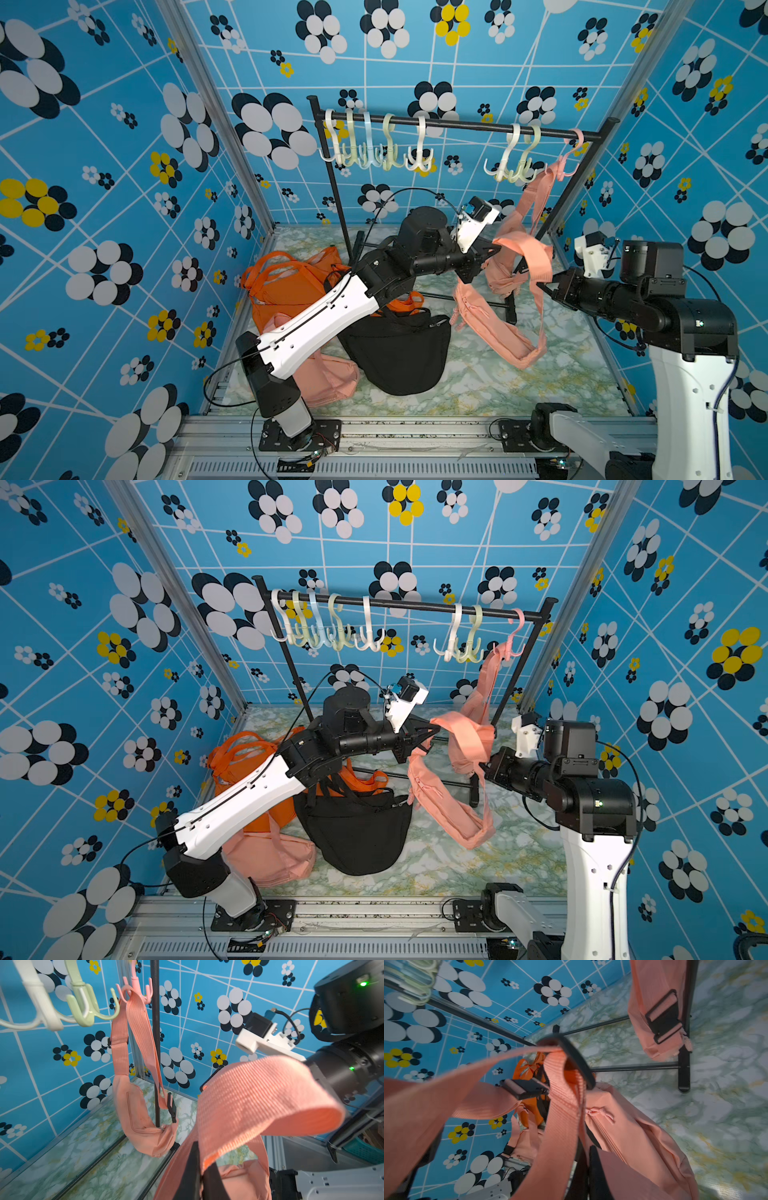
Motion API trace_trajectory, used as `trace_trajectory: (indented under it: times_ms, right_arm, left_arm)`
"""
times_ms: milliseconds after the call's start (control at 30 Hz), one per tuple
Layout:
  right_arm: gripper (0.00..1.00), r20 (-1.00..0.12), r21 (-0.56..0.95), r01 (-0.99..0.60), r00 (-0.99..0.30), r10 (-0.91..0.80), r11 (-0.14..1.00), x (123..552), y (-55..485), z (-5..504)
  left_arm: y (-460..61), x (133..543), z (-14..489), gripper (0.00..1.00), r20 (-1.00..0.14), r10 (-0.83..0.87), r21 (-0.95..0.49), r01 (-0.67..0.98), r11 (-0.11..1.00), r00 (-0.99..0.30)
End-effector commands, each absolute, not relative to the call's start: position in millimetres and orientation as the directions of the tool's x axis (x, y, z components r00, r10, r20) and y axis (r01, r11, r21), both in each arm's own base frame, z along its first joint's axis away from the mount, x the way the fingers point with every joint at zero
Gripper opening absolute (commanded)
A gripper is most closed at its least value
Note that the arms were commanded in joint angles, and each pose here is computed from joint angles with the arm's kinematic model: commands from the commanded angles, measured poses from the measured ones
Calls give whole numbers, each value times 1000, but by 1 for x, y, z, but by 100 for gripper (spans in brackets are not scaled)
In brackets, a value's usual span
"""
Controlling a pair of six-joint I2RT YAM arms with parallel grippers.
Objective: Take the bag off the hook
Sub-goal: Pick up the bag from the hook, then place the bag at the center of the board.
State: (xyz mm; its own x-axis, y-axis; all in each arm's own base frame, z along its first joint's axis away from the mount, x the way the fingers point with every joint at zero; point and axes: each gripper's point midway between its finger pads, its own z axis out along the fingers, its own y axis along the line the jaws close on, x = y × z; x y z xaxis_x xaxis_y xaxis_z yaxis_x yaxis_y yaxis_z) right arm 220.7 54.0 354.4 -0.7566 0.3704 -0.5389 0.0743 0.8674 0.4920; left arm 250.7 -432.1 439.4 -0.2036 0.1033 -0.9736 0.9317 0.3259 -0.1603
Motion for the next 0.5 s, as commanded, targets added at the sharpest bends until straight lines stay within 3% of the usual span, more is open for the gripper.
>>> trace_trajectory:
  times_ms: [0, 167, 300, 467]
  right_arm:
    - [0, -469, 336, 231, -800, 374, 913, 219, 23, 298]
    - [0, -435, 400, 241, -799, 415, 884, 237, 32, 259]
    - [0, -362, 393, 280, -829, 427, 876, 225, 34, 222]
    - [0, -164, 327, 392, -872, 460, 860, 189, 33, 152]
  left_arm:
    - [-434, 250, 391, 0, -928, 169, -266, 907, 327, -333]
    - [-441, 246, 321, 0, -830, 273, -386, 855, 347, -485]
    - [-446, 249, 283, 0, -775, 321, -421, 824, 379, -544]
    - [-451, 252, 241, 0, -698, 372, -468, 784, 408, -611]
